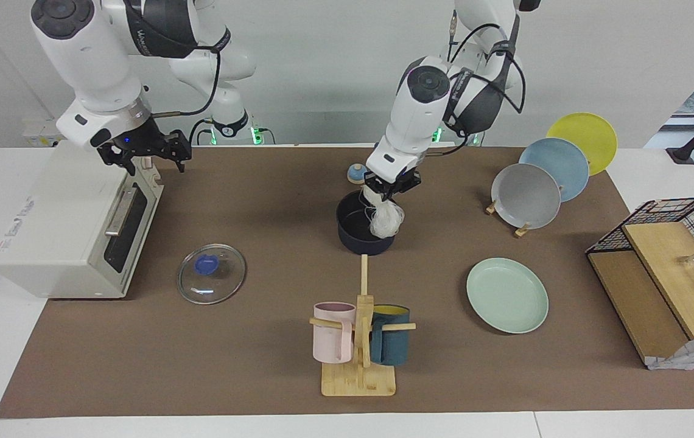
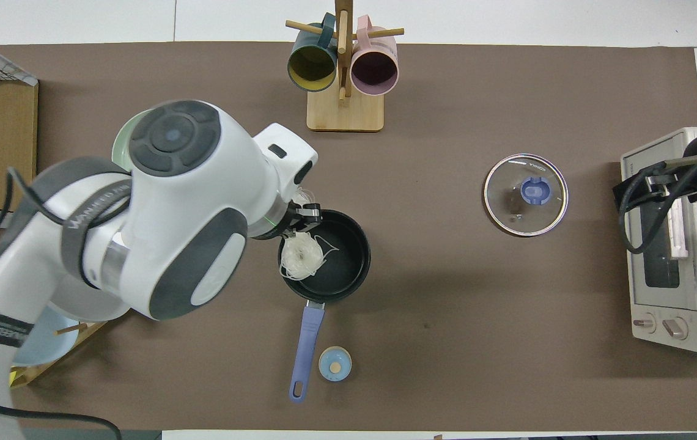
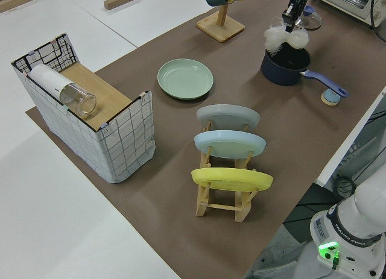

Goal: Transfer vermicelli from pot to plate
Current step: 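Lift the vermicelli from the pot and carry it to the green plate, then lower the vermicelli onto the green plate and open the left gripper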

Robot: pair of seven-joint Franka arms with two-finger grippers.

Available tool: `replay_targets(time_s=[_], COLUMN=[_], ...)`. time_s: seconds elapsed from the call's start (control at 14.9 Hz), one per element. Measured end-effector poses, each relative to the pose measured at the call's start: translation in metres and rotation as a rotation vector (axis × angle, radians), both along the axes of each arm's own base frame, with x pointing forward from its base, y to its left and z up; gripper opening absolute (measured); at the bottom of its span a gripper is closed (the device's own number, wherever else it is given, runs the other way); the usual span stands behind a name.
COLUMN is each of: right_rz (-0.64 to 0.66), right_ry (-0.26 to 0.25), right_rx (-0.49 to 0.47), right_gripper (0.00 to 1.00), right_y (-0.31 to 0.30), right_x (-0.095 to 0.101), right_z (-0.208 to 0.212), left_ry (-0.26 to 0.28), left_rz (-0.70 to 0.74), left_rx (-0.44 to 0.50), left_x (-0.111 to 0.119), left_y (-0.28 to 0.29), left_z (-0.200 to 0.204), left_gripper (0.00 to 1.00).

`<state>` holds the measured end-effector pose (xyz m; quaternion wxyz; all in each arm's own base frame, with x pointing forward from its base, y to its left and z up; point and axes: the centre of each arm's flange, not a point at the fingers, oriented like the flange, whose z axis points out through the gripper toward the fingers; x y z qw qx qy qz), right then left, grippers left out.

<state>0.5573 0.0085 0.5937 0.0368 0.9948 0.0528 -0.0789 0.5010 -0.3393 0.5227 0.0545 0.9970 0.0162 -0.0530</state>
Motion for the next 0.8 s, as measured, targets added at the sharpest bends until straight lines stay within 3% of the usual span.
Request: replay_targets(time_s=[0.2,0.4,0.6,0.8], right_rz=[-0.019,-0.030,-0.034,-0.033], right_ry=[0.003,0.010,0.023,0.008], right_rx=[0.003,0.003,0.004,0.005], right_gripper=[1.00,1.00,1.00,1.00], right_y=[-0.010,-0.016,-0.018,-0.018], right_x=[0.000,0.000,-0.005,-0.008], right_z=[-0.001,-0.002,-0.004,0.000], left_ry=[-0.024,-0.054,-0.089,-0.139], left_rz=[0.109,0.165,0.120,0.062], left_rx=[-0.018,-0.032,-0.043,-0.028], left_x=[0.038,0.077,0.113,0.150], left_y=[0.064,0.145,0.227,0.271], left_z=[0.043,0.050,0.030,-0.021], left_gripper=[0.06,0.06,0.06,0.06])
